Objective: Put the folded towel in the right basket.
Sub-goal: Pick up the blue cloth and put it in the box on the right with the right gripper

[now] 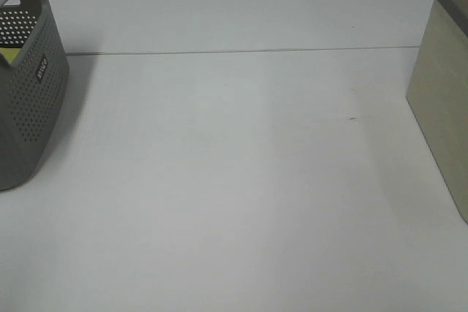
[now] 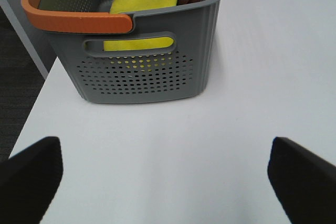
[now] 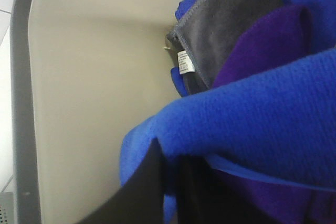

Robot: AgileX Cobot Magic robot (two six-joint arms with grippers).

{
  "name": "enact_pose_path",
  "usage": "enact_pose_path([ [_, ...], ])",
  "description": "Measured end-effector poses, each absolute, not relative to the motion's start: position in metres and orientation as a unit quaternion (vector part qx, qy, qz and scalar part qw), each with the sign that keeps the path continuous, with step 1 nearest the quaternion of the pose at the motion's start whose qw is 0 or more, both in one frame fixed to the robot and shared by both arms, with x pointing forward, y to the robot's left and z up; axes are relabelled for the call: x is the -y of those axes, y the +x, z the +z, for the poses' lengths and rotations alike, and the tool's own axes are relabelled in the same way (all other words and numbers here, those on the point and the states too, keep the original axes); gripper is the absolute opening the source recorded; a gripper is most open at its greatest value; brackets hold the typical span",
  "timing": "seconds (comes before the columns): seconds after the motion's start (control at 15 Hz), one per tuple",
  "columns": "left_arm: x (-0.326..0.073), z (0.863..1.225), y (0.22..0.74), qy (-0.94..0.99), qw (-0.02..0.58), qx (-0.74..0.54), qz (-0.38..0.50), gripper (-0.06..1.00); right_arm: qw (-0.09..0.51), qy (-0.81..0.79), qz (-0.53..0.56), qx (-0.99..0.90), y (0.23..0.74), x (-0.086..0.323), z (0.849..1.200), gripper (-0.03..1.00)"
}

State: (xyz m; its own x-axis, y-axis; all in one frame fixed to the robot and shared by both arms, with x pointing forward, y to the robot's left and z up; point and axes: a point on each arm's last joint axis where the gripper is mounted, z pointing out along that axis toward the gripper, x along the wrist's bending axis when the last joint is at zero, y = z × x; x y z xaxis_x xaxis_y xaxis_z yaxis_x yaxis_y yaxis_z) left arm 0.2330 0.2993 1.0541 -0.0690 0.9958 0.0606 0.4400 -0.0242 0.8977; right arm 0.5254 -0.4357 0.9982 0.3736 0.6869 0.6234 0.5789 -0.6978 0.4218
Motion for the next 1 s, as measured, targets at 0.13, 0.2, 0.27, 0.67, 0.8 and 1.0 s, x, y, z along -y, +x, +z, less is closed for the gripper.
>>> enact_pose_path([
  [0.13, -0.299, 1.054, 0.233, 0.59, 0.343, -0.609, 0.405, 0.99, 0.055, 0.831, 0.407, -0.375, 0.526, 0.436, 0.995, 0.06],
  [0.2, -0.299, 1.054, 0.233, 0.59, 0.343, -0.609, 0.405, 0.99, 0.054, 0.832, 0.407, -0.374, 0.526, 0.436, 0.995, 0.1],
  [0.27, -0.299, 1.054, 0.233, 0.59, 0.343, -0.609, 0.405, 0.99, 0.054, 0.832, 0.407, -0.373, 0.526, 0.436, 0.995, 0.19],
  [0.67, -0.299, 1.054, 0.233, 0.59, 0.343, -0.609, 0.405, 0.99, 0.049, 0.836, 0.408, -0.365, 0.526, 0.436, 0.995, 0.73],
  [0.8, -0.299, 1.054, 0.233, 0.59, 0.343, -0.609, 0.405, 0.99, 0.03, 0.838, 0.412, -0.356, 0.526, 0.433, 0.995, 0.74],
  [1.0, -0.299, 1.054, 0.233, 0.59, 0.343, -0.609, 0.405, 0.99, 0.027, 0.824, 0.426, -0.372, 0.521, 0.427, 1.011, 0.74],
])
